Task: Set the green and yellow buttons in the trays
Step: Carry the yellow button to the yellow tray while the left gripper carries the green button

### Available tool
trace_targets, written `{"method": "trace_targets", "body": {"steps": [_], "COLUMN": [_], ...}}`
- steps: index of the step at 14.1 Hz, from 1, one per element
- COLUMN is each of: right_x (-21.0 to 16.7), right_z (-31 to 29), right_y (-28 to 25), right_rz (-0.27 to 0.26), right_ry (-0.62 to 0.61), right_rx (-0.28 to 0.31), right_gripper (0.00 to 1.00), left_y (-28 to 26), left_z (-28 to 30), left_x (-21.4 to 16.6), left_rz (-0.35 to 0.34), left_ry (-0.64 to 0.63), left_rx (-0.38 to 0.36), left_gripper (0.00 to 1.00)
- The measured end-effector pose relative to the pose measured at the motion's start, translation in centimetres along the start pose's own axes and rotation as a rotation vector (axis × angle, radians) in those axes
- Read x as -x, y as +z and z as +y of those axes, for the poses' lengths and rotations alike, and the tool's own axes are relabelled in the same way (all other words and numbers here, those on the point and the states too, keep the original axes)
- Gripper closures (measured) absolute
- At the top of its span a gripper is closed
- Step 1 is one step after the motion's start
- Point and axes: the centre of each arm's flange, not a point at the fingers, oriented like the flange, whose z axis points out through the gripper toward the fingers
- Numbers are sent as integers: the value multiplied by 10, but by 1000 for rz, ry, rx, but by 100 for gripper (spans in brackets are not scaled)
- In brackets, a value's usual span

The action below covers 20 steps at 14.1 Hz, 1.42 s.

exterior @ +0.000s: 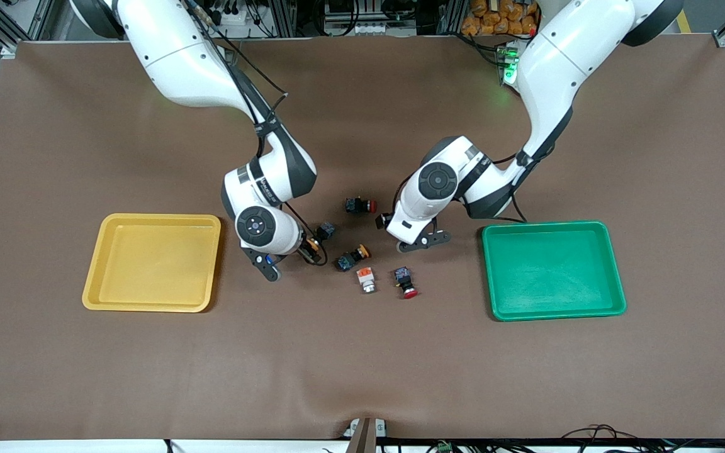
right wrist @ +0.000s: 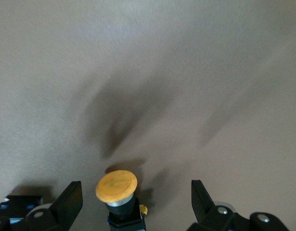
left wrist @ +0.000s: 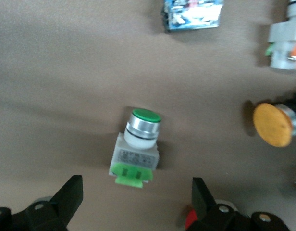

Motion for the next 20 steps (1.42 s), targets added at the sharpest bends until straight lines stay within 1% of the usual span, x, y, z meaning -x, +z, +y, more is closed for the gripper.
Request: {"method": "trace_targets", "body": {"steps": [2,3,4,5,6,7,8,9,10,11,12,14,15,17,18,20], "right_x": [9,13,17,18,17,15,14,14,13,12,10,-3,-12,-40,-59,-99], "right_z": [-3,-3,-3,-1,1,2,3,3,3,3,3,6,9,22,31,53], "right_y": [11,16,21,25,28,30,31,30,30,30,29,26,22,3,-10,-35], "right_rz": [4,5,5,4,4,1,-6,-18,-27,-31,-34,-41,-53,-94,-118,-162], "right_ry": [20,27,31,35,39,45,53,64,73,78,83,100,99,58,26,-52], "right_rx": [-1,4,11,19,26,29,28,23,20,18,16,23,43,94,107,111], "right_gripper": [0,0,0,0,9,20,31,43,52,64,67,67,67,67,67,67], "left_y": [10,15,19,21,22,22,22,22,21,20,16,2,-8,-38,-58,-95], "left_z": [-5,-6,-6,-5,-2,0,1,2,2,3,4,6,5,-7,-19,-47], "left_x": [-5,-6,-5,-5,-6,-8,-10,-11,-12,-14,-17,-30,-39,-61,-74,-97], "left_rz": [27,39,42,42,43,44,45,46,48,51,58,81,95,127,141,164], "left_ry": [21,31,36,37,37,36,34,33,32,31,27,13,3,-27,-35,-42], "left_rx": [-34,-49,-57,-58,-54,-49,-45,-43,-42,-38,-32,-10,1,2,-9,-36], "left_gripper": [0,4,4,9,21,31,41,53,59,59,59,59,59,59,59,59]}}
